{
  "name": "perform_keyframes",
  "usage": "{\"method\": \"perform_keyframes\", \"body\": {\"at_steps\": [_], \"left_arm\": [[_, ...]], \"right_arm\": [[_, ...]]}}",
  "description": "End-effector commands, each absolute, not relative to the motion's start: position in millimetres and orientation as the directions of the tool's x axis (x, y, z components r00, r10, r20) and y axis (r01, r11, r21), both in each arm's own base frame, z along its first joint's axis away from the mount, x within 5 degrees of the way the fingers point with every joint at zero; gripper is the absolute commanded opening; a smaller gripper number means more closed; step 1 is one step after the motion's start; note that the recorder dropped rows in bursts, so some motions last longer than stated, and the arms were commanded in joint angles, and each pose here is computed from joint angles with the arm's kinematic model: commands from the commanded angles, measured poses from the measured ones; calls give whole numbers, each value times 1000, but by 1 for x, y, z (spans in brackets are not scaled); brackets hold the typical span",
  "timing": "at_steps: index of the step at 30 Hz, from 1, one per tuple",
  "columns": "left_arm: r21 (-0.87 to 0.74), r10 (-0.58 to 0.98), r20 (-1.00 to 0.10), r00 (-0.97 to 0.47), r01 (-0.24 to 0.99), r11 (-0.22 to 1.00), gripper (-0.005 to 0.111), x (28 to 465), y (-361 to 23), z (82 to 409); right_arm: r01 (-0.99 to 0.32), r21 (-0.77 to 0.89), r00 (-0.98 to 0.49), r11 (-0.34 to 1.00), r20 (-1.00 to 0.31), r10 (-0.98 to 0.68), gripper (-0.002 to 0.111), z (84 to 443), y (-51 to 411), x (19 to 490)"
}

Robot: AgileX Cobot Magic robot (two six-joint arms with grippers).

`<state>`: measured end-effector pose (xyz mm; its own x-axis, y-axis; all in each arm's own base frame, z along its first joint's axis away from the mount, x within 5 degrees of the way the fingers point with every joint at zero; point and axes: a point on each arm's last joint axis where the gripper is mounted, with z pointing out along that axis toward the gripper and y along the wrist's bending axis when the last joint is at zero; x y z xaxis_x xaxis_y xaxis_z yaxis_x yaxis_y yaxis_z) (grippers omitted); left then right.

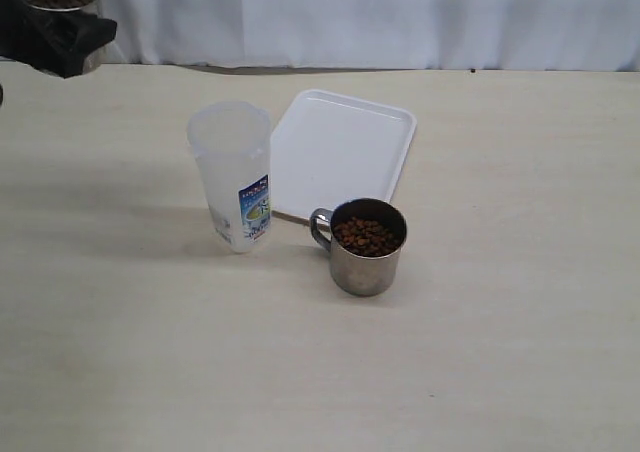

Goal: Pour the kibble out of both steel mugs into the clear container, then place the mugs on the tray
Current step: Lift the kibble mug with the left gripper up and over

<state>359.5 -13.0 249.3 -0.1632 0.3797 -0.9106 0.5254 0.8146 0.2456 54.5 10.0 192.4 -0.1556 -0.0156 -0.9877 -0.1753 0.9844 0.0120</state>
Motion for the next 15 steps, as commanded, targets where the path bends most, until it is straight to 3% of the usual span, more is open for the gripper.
{"method": "perform_keyframes", "body": {"at_steps": [1, 8, 15], "left_arm": [[333, 471, -872, -134, 542, 771, 0, 344, -42, 275], [432, 591, -805, -55, 627, 648, 0, 326, -117, 276], [476, 660, -751, -17, 678, 559, 0, 317, -133, 270]], "right_arm": [[-178, 6, -148, 984, -989, -21, 5, 192, 10, 55], [-178, 6, -148, 984, -989, -21, 5, 192, 10, 55], [-180, 6, -148, 984, -989, -21, 5, 192, 10, 55]]}}
